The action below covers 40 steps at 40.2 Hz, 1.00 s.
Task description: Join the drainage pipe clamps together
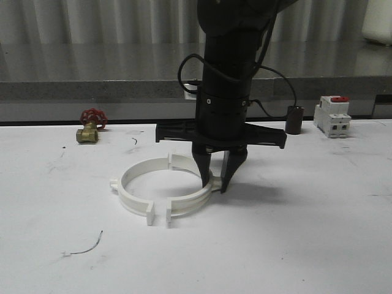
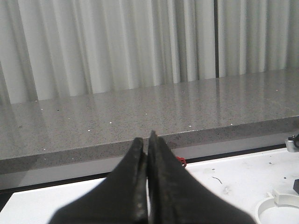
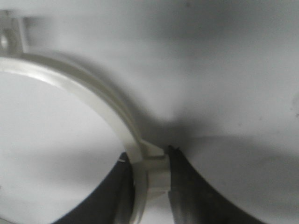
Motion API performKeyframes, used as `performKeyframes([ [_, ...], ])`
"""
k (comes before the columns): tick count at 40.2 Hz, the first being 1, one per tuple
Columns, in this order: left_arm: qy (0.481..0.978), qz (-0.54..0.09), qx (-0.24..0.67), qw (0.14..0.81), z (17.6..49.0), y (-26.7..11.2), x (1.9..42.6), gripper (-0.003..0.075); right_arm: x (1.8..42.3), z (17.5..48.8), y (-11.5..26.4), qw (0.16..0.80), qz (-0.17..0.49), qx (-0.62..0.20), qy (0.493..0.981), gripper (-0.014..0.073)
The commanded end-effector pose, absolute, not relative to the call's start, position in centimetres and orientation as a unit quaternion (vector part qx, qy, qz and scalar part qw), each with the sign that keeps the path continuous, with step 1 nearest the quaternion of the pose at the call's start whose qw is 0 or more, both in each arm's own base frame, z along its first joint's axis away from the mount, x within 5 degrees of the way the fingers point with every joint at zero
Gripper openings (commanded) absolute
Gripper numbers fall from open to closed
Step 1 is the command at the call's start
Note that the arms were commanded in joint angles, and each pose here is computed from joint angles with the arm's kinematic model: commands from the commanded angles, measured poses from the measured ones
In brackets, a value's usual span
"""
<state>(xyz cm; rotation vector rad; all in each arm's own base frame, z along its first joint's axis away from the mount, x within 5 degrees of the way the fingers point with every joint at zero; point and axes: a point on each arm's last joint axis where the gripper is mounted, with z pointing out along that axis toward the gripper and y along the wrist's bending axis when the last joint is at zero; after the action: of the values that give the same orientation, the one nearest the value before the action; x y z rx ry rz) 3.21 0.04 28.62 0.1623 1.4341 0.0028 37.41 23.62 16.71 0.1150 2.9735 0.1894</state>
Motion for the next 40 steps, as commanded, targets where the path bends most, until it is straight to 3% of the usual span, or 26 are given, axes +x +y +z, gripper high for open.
performKeyframes([
  [1, 0.616, -0.004, 0.078, 0.784, 30.15, -0.04, 2.67, -0.002, 37.76, 20.16, 23.96, 0.126, 0.104, 0.042, 0.986, 0.0141],
  [40, 0.616, -0.004, 0.078, 0.784, 30.15, -0.04, 2.67, -0.002, 37.44, 20.08, 23.96, 0.105, 0.105, 0.066, 0.987, 0.0141],
])
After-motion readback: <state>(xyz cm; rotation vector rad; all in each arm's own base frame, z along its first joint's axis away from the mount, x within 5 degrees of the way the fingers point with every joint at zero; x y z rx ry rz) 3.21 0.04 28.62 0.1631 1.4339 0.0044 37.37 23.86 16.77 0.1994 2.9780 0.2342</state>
